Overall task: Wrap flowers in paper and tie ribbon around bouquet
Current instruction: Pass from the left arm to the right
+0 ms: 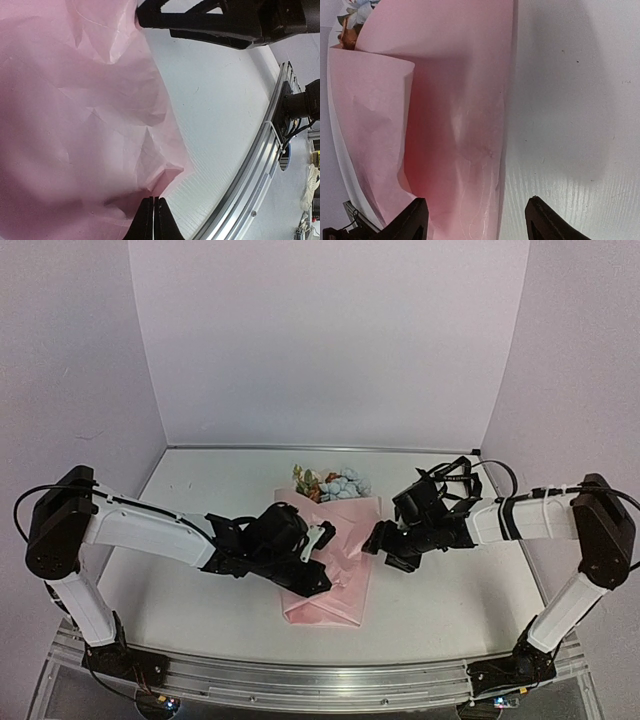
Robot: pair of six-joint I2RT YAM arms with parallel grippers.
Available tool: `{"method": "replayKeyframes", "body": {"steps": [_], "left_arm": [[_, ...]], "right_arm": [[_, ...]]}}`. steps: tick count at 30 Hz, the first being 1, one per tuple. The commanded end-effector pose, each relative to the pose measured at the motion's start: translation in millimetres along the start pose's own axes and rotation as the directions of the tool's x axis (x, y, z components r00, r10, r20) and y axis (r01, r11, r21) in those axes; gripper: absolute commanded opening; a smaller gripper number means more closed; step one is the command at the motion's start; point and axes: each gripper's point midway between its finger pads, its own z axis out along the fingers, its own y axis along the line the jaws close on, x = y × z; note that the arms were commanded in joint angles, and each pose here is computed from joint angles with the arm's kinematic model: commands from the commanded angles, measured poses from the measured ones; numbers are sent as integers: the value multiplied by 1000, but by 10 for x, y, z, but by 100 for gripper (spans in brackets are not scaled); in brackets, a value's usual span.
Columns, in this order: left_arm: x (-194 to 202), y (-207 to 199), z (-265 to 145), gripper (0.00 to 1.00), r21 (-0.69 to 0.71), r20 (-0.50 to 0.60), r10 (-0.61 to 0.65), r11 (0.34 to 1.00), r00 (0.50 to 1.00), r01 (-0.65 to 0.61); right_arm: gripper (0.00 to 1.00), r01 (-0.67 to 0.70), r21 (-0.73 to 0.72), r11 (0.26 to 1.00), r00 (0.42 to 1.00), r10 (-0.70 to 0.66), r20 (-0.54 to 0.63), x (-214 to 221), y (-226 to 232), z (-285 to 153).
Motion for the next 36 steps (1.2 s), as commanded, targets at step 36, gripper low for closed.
{"method": "replayKeyframes", "body": {"steps": [36], "left_arm": [[-181,-213,-10,2,55,16,40,998,999,-41]], "right_arm": [[34,-92,-99,991,991,101,93,-346,355,205]]}}
